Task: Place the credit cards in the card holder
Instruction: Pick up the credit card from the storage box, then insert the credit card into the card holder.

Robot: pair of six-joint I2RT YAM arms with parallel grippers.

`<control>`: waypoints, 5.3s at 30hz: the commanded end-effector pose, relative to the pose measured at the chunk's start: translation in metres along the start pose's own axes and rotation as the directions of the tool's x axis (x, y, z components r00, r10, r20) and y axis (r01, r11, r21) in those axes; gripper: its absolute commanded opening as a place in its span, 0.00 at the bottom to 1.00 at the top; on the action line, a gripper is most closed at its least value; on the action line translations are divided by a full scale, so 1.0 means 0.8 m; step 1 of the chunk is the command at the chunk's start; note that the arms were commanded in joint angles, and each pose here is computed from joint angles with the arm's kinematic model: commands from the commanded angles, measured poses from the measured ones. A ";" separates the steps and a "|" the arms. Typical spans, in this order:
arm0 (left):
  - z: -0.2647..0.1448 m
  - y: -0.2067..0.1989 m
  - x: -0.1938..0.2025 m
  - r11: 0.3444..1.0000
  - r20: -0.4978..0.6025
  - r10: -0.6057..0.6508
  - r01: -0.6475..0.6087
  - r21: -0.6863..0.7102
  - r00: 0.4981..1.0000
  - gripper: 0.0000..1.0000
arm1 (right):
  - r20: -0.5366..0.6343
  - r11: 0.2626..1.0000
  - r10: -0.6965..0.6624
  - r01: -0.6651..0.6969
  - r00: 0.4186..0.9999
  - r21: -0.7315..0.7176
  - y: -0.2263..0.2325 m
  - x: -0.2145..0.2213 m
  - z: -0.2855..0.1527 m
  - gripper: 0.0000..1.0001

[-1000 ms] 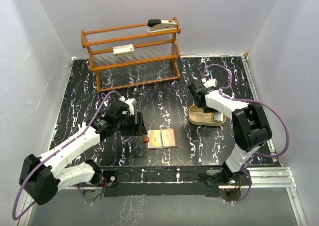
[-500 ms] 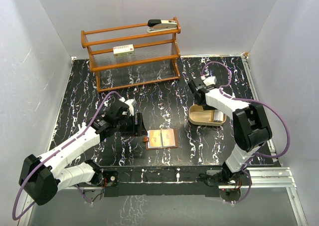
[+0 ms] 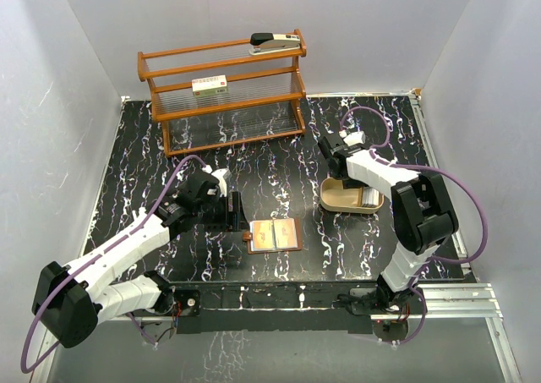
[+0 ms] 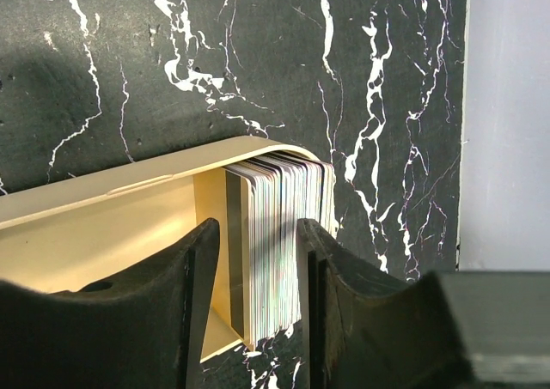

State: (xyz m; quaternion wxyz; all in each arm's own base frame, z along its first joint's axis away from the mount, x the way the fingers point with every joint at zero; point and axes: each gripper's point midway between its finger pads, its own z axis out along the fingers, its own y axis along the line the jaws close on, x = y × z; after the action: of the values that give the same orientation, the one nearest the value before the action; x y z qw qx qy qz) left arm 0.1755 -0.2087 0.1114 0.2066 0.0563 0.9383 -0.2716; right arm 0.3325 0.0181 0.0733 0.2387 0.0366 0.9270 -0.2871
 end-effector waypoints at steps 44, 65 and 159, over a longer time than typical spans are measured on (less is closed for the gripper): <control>-0.018 -0.024 -0.009 0.998 0.023 -0.014 0.013 0.067 1.000 0.65 | 0.126 0.961 0.200 -0.169 0.972 -0.218 -0.021 -0.065 -0.110 0.00; -0.047 -0.100 -0.044 0.910 0.119 -0.214 0.154 0.386 0.970 0.63 | 0.066 0.404 0.372 -0.098 0.926 -0.909 0.126 -0.030 -0.340 0.00; 0.090 -0.036 -0.009 0.919 -0.050 -0.307 0.309 0.246 0.950 0.00 | -0.071 0.512 0.116 -0.121 0.991 -0.850 0.221 0.121 -0.187 0.26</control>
State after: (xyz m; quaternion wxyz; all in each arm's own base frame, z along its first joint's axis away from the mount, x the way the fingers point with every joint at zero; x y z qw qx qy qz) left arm 0.1972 -0.2696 0.0713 0.1418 -0.0701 0.8982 -0.4101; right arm 0.2116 0.2300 0.0376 0.2206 -0.0167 0.9555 0.1950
